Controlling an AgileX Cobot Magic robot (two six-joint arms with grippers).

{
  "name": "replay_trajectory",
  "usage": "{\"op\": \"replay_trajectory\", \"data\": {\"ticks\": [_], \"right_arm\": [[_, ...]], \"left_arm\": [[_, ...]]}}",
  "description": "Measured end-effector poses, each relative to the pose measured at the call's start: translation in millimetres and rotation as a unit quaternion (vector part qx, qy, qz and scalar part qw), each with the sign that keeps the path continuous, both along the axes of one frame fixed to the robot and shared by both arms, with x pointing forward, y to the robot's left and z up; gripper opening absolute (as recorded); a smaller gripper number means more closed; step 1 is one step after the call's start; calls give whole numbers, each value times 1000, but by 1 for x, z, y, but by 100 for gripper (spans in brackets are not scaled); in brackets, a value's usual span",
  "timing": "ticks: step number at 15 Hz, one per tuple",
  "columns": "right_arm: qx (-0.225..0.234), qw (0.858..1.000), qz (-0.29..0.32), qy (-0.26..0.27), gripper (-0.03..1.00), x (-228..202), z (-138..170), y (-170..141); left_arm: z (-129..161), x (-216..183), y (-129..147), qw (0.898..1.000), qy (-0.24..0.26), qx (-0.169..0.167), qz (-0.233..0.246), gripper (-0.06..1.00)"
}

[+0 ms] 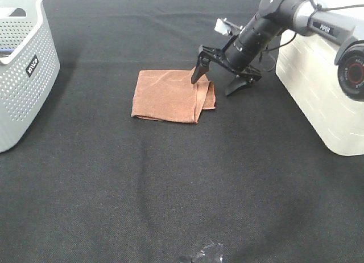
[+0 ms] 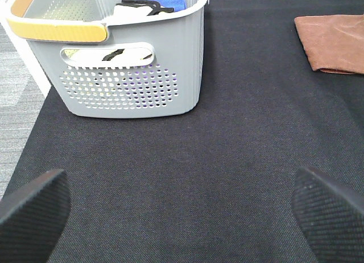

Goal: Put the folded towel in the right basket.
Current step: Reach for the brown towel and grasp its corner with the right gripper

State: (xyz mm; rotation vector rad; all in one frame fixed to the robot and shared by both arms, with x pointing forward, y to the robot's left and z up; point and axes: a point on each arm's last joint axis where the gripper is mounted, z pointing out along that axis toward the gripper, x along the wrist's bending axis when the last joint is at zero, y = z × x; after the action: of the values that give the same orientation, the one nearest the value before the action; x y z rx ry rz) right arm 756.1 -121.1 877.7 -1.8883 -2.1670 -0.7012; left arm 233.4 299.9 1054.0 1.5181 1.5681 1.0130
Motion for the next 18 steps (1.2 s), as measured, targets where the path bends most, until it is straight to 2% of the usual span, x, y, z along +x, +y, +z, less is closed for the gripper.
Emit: {"op": "replay_trajectory", "data": {"ticks": [6, 8, 10, 12, 13, 14, 16, 18], "right_arm": [[14, 1000, -4, 5, 95, 1, -5, 2], [40, 999, -14, 12, 94, 1, -10, 6], [63, 998, -12, 18, 93, -2, -18, 23], [73, 997, 7, 3, 92, -11, -20, 56], [75, 997, 26, -10, 88, -22, -23, 84], [77, 996, 32, -19, 84, -26, -23, 96], [74, 996, 39, -32, 67, -32, -27, 110], [69, 996, 33, -37, 35, -30, -32, 109]], "left_arm": [[0, 0, 0, 1000, 0, 0, 0, 99], [0, 0, 0, 1000, 0, 0, 0, 99], [0, 0, 0, 1000, 0, 0, 0, 99], [0, 0, 0, 1000, 0, 0, 0, 99], [0, 0, 0, 1000, 0, 0, 0, 99], [0, 0, 0, 1000, 0, 0, 0, 99], [0, 0, 0, 1000, 0, 0, 0, 99], [0, 0, 0, 1000, 0, 0, 0, 99]]}}
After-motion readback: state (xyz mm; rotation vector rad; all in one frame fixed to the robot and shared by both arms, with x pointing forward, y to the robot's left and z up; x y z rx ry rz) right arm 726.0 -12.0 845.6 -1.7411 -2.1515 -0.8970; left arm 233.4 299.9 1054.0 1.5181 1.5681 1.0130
